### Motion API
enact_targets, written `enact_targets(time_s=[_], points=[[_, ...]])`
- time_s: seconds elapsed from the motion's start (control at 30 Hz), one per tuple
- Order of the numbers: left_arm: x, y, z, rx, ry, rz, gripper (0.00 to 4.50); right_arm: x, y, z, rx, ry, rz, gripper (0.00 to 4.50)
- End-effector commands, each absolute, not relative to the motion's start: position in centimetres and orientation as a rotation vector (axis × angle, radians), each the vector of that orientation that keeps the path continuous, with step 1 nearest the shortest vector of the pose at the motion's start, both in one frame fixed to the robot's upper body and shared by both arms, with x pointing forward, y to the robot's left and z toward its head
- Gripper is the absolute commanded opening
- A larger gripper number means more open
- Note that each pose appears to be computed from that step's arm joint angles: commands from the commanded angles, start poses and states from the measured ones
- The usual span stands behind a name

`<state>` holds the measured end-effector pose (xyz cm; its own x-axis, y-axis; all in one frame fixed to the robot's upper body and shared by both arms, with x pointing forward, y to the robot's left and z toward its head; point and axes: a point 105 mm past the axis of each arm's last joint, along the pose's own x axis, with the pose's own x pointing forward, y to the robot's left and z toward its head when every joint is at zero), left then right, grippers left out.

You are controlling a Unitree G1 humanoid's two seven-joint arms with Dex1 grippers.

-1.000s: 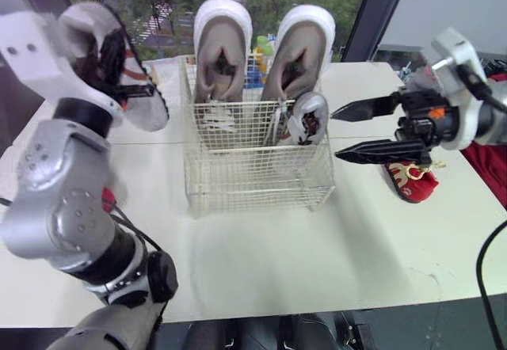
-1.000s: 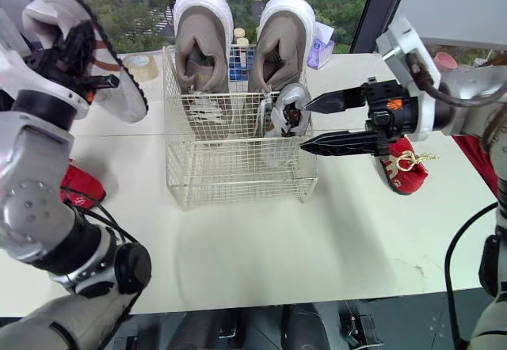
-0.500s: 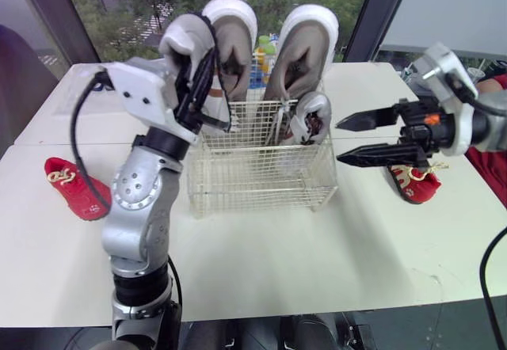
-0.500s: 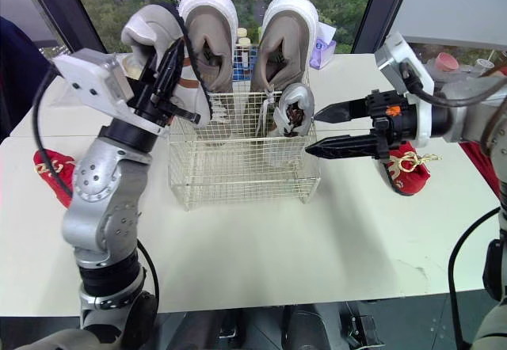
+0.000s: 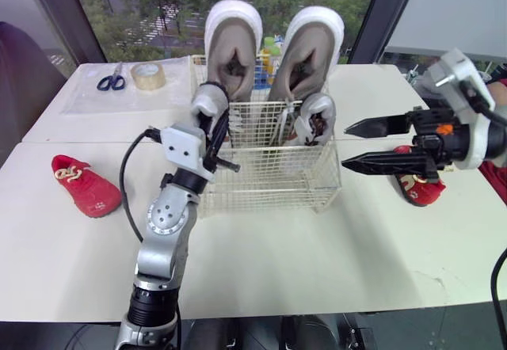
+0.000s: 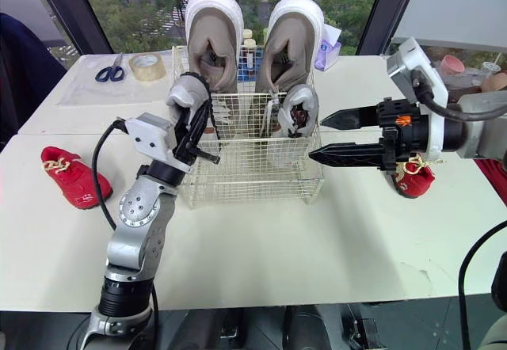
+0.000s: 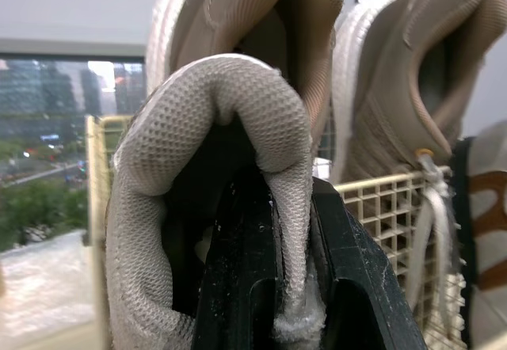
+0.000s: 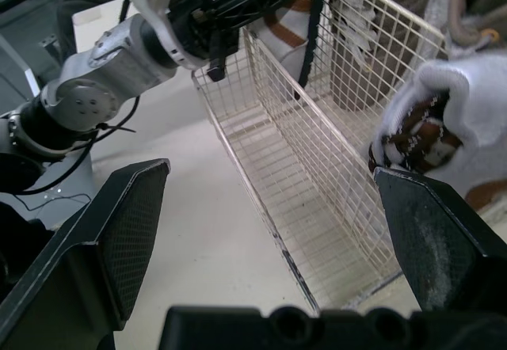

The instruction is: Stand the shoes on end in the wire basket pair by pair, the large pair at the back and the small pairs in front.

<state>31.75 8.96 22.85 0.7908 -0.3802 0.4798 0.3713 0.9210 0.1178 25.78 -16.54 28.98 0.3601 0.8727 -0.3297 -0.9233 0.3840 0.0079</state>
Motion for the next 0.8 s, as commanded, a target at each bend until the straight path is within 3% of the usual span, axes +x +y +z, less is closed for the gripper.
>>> enact_targets(time_s=[0.03,0.13,0.33,0.5,0.63,0.8], points=[[31.7,9.1,23.4,-0.049,-0.471,-0.423,0.06,25.5,-16.5,29.9,-0.210,0.243,1.170,4.50],[30.7,9.1,24.1,-0.049,-0.471,-0.485,1.21,25.8,-16.4,29.7,-0.197,0.241,1.178,4.50],[29.6,10.3,24.1,0.060,-0.421,-0.467,4.18,26.4,-16.4,29.0,-0.174,0.246,1.192,4.50],[28.7,12.4,24.9,0.268,-0.431,-0.430,4.18,27.2,-16.9,28.3,-0.138,0.259,1.188,4.50],[28.1,13.4,25.1,0.339,-0.371,-0.512,4.18,27.7,-17.6,27.5,-0.127,0.284,1.172,4.50],[25.7,13.1,25.1,0.283,-0.184,-0.836,4.18,28.2,-18.2,26.6,-0.107,0.302,1.160,4.50]])
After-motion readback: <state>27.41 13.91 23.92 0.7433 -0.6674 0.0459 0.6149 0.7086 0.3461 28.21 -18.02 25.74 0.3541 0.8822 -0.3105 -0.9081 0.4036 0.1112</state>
